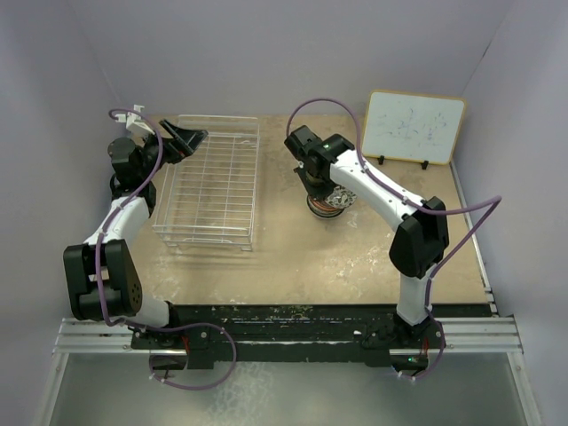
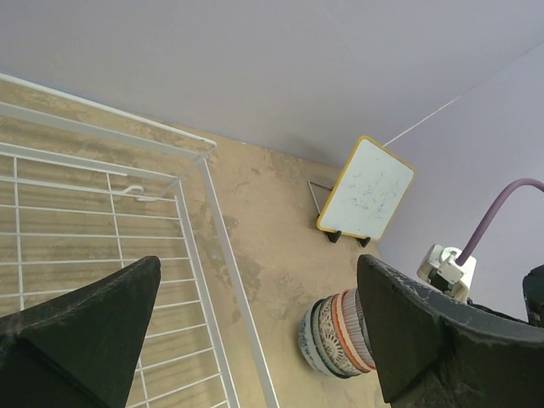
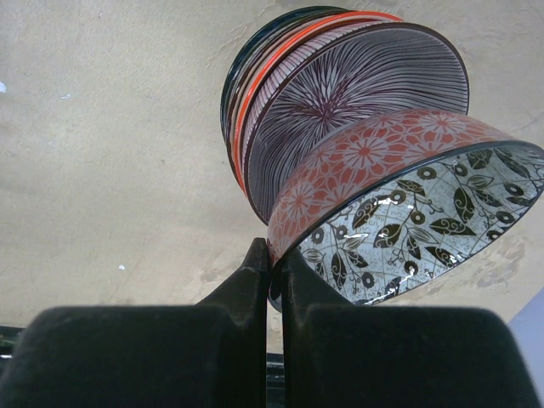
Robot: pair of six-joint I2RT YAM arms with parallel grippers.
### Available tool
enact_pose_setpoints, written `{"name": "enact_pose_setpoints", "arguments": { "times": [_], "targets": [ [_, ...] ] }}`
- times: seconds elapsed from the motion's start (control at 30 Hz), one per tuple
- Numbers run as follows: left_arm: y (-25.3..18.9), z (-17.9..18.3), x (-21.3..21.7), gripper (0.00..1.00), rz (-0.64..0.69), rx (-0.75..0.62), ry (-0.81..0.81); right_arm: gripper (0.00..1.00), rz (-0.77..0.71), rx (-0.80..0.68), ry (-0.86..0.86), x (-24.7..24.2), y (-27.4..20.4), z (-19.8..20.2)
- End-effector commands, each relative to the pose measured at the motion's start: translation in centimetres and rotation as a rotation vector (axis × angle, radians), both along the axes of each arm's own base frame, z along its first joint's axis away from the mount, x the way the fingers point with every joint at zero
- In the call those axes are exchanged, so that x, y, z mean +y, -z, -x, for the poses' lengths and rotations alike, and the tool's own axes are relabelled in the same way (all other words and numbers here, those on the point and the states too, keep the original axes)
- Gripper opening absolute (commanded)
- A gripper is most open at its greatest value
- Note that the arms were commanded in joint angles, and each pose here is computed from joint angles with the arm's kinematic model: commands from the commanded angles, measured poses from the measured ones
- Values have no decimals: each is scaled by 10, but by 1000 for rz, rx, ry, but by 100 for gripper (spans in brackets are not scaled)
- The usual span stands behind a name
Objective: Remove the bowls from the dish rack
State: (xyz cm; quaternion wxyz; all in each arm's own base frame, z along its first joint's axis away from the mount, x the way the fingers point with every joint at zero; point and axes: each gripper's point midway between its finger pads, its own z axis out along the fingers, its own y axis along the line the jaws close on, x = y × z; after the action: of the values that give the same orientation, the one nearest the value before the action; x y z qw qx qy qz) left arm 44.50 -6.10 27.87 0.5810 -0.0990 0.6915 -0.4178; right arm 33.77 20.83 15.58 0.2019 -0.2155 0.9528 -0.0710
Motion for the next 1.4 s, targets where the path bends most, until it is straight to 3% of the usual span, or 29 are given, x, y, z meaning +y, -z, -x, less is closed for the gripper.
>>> {"name": "enact_pose_setpoints", "arguments": {
  "times": [0.0, 0.47, 0.83, 1.13, 1.37],
  "targets": [
    [-21, -1, 2, 99, -3, -80, 13, 0, -4, -47, -13, 1, -5, -7],
    [-20, -2, 1, 99, -2, -81, 20, 1, -22, -67, -31, 17, 8, -26],
    [-18, -2, 3, 99, 11, -77, 27, 44, -54, -140, 3, 16, -20, -31],
    [-18, -2, 3, 99, 8, -81, 27, 50, -103, -273, 61, 6, -66, -34],
    [-18, -3, 6, 99, -33, -94, 3, 53, -225, -439, 80, -3, -105, -27]
  ]
}}
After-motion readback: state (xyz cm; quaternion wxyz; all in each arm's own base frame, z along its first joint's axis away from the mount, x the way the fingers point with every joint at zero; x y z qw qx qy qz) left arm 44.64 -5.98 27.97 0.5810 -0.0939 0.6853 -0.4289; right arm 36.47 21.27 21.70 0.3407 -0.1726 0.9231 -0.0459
